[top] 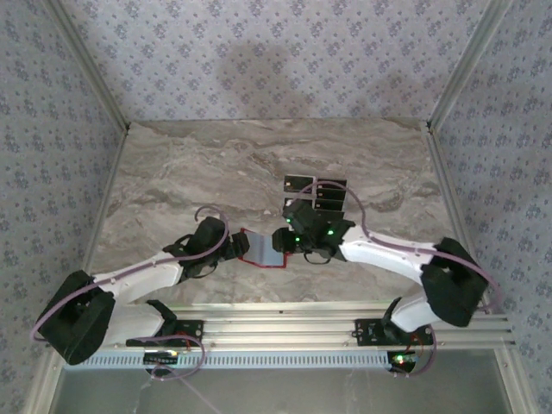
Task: Put the credit cards into the card holder
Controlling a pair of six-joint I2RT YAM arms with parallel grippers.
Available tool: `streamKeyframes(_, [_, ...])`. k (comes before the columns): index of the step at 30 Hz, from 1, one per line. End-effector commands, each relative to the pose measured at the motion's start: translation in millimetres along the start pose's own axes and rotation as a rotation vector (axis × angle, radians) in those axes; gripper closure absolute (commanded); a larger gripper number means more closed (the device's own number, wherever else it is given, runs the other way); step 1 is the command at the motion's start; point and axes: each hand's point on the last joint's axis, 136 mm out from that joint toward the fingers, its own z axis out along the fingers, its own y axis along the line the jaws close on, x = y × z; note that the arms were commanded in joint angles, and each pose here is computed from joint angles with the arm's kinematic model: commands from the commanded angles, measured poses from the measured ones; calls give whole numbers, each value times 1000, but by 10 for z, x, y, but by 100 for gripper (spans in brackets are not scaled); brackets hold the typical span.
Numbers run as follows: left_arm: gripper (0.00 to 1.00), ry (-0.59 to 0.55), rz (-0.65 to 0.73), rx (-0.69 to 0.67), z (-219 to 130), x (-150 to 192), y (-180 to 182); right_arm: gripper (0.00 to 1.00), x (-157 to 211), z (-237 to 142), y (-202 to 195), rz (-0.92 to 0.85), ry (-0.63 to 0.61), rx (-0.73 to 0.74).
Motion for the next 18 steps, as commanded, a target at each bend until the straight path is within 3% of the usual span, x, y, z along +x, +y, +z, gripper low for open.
streamKeyframes(1, [14,-12,0,2,-30,-7,-3,74,31,244,110,-6,43,-23])
streamKeyframes(5, [13,-28,5,-15,-85,-34,34,83,136,500,-89,2,87,43])
streamKeyframes(18, [12,-31,20,-87,-104,23,256,87,375,674,-443,53,133,102])
